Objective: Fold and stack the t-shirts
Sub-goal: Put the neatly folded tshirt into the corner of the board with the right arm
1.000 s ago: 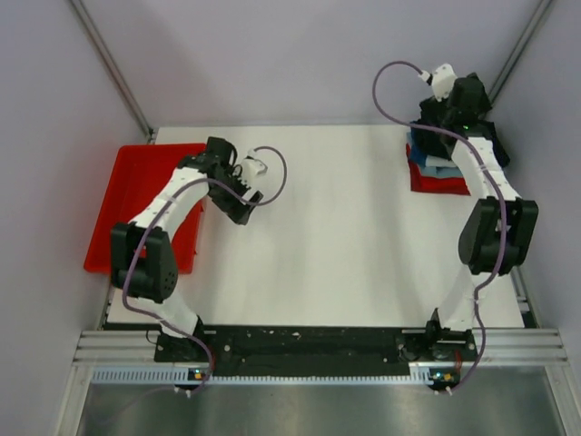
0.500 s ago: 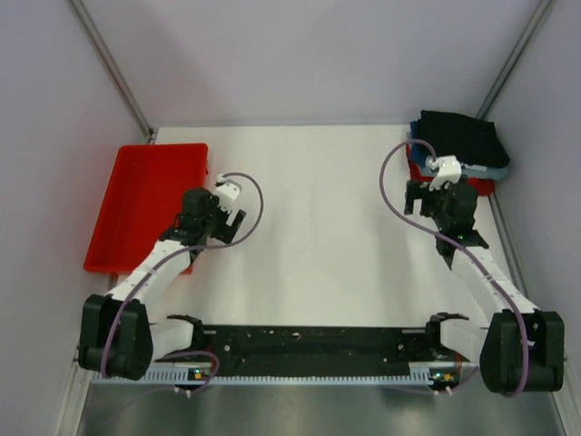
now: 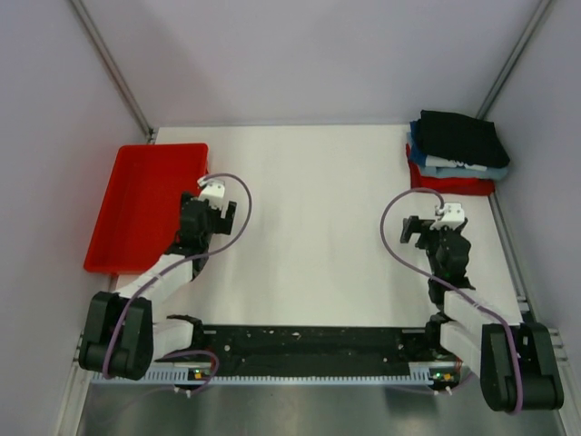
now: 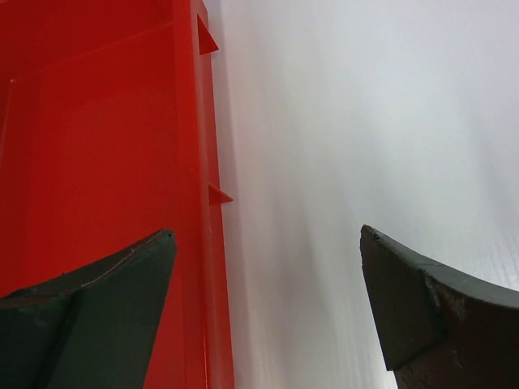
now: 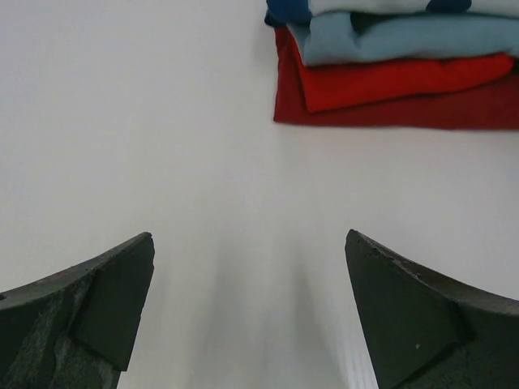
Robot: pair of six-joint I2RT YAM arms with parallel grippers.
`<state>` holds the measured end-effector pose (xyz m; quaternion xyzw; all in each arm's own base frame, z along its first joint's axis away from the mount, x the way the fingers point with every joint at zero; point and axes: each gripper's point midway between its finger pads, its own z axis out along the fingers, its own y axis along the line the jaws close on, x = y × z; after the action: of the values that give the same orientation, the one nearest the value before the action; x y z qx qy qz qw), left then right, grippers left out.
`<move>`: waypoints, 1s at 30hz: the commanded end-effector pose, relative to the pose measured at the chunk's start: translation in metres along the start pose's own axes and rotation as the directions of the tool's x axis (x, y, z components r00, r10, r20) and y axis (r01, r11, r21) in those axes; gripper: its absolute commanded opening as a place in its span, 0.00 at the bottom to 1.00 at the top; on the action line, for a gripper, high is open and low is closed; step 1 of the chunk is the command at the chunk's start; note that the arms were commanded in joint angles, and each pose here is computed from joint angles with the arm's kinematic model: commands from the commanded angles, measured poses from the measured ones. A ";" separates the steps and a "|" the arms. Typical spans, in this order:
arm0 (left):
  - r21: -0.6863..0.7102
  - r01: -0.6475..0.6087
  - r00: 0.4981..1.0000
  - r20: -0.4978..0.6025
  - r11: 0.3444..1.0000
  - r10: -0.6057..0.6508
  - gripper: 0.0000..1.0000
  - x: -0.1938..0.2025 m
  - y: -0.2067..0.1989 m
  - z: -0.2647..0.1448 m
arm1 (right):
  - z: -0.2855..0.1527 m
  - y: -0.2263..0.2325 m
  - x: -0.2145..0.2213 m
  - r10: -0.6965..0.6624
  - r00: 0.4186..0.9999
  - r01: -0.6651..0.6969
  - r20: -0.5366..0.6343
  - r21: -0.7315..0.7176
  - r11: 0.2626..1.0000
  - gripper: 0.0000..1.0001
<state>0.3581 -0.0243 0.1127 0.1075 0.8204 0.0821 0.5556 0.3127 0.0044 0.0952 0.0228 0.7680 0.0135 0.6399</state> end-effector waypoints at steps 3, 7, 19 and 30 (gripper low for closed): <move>0.005 0.011 0.997 0.073 1.000 -0.012 0.99 -0.012 0.000 0.002 | -0.001 0.007 -0.043 0.040 0.981 -0.035 0.191 -0.026 0.999 0.99; 0.006 0.007 0.999 0.053 1.000 -0.007 0.99 -0.008 -0.001 0.004 | -0.001 0.006 -0.043 0.041 0.980 -0.038 0.193 -0.020 0.999 0.99; 0.025 0.002 0.999 0.052 1.000 -0.004 0.99 -0.009 -0.004 0.003 | -0.001 0.007 -0.043 0.046 0.981 -0.042 0.190 -0.024 0.999 0.99; 0.052 -0.023 0.997 0.069 0.998 0.019 0.99 -0.007 -0.008 0.000 | 0.000 0.006 -0.043 0.050 0.981 -0.047 0.189 -0.021 0.999 0.99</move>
<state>0.3592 -0.0306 0.1070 0.1221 0.8198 0.0686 0.5553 0.3216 0.0042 0.1288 0.0356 0.7198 0.0221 0.6929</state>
